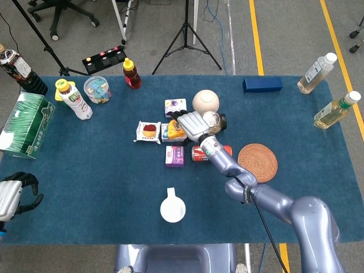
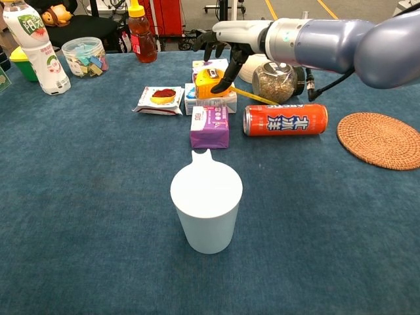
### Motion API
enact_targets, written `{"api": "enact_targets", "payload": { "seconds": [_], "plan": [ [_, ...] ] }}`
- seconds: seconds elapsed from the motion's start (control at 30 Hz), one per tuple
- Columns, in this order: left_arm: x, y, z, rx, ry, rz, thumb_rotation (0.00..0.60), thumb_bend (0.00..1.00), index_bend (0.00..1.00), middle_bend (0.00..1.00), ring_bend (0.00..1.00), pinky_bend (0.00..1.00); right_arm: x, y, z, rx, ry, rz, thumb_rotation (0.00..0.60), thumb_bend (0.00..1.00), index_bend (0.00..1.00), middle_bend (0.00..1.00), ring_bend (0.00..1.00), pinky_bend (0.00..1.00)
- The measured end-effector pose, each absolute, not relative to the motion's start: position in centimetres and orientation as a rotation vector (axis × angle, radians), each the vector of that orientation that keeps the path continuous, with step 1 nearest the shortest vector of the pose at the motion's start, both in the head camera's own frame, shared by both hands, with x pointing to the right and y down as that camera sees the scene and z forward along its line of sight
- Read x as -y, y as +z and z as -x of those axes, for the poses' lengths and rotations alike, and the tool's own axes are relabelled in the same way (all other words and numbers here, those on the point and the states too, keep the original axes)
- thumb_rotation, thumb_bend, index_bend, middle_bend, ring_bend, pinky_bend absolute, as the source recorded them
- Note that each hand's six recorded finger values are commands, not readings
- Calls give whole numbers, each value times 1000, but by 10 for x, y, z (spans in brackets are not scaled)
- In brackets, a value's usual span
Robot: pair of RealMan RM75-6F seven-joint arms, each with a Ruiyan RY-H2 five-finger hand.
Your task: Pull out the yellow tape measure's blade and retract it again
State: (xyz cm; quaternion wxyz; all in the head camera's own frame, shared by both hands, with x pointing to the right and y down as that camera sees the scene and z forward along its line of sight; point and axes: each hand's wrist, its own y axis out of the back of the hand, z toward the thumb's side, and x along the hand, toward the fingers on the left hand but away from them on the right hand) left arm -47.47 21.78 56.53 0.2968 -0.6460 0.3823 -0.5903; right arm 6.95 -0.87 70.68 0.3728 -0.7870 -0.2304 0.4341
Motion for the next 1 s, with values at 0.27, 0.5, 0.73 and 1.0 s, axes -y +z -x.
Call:
{"api": "enact_targets", "payload": {
  "seconds": [0.27,0.5,0.73,1.0],
  "plan": [
    [-220,562,480,-1032,-1573,1706,600,296,636,438,281,350,13,712,-63,570,1123,1994,512,235,133,194,185,281],
    [-221,562,482,-1035,-1581,1703,600,296,636,438,281,350,15,716,-61,558,1137,1987,510,236,156,206,198,285],
    [-224,563,487,-1041,-1595,1698,600,296,635,439,281,350,16,723,-61,535,1163,1978,511,236,191,237,226,303],
    [-225,564,488,-1042,-1595,1698,600,295,636,438,281,349,17,726,-59,524,1172,1973,511,235,233,268,255,330]
  ]
}}
